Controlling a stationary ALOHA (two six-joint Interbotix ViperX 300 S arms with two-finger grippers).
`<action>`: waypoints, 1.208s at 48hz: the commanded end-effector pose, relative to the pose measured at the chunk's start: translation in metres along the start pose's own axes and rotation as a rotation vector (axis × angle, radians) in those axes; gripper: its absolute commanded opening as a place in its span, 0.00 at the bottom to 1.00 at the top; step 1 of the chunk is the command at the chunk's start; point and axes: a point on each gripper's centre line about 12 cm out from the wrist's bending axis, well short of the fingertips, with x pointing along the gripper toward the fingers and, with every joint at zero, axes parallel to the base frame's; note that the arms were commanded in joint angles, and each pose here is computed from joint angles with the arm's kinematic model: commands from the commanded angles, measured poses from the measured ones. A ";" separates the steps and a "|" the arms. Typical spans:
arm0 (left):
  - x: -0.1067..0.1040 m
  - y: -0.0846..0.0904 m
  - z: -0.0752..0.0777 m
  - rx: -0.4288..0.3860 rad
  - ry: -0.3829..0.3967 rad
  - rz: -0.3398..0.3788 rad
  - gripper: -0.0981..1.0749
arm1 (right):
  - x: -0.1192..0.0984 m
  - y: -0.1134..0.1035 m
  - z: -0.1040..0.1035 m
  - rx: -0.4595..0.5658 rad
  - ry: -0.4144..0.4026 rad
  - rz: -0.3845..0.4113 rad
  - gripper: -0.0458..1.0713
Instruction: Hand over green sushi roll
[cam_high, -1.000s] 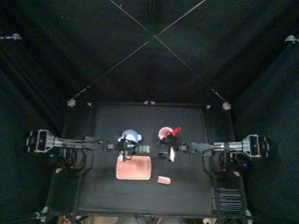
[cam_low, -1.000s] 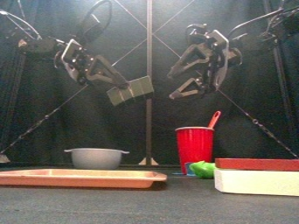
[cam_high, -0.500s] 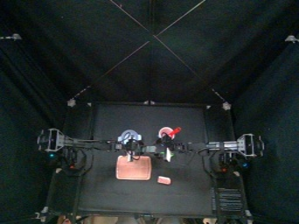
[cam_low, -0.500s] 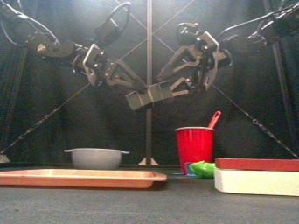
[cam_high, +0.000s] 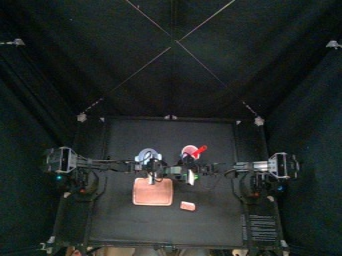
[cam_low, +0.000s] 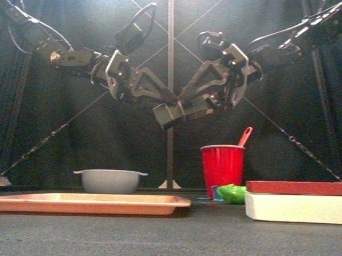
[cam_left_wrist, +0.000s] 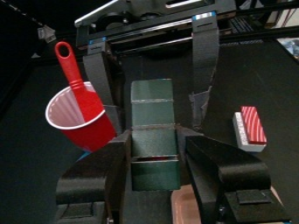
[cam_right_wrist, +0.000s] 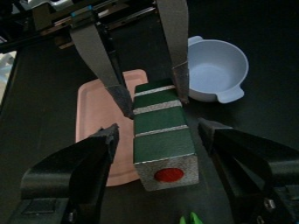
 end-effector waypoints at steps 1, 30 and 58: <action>0.002 0.002 0.013 0.002 -0.043 0.005 0.68 | -0.002 0.004 0.013 -0.013 -0.036 0.010 0.91; 0.004 0.002 0.010 -0.001 -0.033 0.005 0.75 | -0.002 0.004 0.014 -0.015 -0.036 0.010 0.67; 0.001 0.011 0.011 -0.099 -0.057 0.062 0.96 | -0.004 0.004 0.012 -0.013 -0.034 0.010 0.67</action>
